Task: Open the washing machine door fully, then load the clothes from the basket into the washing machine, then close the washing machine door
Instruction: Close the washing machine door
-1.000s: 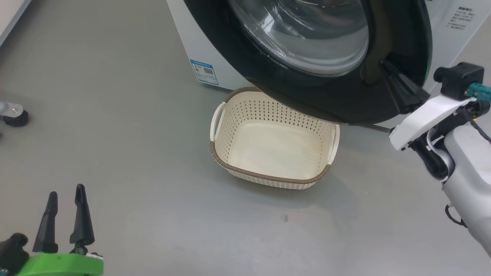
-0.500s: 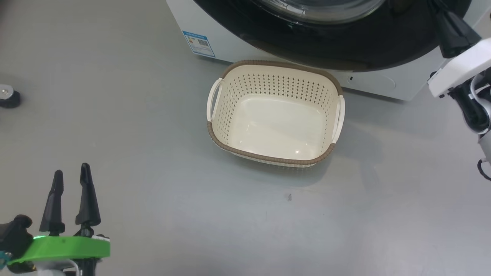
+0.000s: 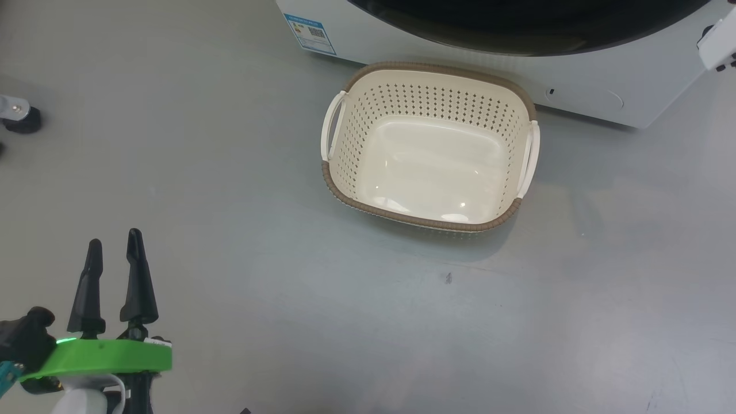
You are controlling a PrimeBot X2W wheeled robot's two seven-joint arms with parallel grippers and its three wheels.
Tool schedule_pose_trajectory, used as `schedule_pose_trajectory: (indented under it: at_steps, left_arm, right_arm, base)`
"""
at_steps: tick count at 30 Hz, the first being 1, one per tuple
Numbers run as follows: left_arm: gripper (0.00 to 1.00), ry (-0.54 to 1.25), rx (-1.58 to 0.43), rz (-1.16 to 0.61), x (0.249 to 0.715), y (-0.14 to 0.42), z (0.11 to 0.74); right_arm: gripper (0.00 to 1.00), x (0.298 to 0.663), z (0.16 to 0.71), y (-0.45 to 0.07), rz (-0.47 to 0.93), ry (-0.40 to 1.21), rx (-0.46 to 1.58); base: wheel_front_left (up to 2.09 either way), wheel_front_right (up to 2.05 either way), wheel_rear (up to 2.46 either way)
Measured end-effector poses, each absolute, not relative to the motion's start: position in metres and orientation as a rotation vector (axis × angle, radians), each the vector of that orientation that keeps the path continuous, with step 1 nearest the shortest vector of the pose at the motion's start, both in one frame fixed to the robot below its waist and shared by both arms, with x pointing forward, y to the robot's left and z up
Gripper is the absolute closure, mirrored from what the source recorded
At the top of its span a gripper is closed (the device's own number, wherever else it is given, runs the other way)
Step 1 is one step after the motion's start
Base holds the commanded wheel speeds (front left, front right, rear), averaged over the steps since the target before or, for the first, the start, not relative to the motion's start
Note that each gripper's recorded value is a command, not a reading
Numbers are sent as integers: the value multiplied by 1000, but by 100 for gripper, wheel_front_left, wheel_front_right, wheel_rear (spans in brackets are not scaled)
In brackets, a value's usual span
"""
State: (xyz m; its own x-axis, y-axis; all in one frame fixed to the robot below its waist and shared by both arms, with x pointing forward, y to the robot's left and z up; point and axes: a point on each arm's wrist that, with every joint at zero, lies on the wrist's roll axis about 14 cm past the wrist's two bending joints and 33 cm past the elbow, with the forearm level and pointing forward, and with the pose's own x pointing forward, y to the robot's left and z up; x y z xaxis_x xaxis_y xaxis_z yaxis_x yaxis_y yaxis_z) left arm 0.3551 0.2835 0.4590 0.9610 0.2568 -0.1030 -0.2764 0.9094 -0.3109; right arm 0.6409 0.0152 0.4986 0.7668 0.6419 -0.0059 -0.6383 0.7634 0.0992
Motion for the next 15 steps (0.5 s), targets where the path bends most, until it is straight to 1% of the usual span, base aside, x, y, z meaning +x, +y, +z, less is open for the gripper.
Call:
schedule_pose_trajectory:
  at_steps: [3,15]
  left_arm:
    - [0,65,-330,283,355,285,457]
    - [0,55,-336,294,354,287,459]
  right_arm:
    - [100,646,498,14,684,42,89]
    - [100,645,491,18,667,73,93]
  base:
    - [0,0,0]
    - [0,0,0]
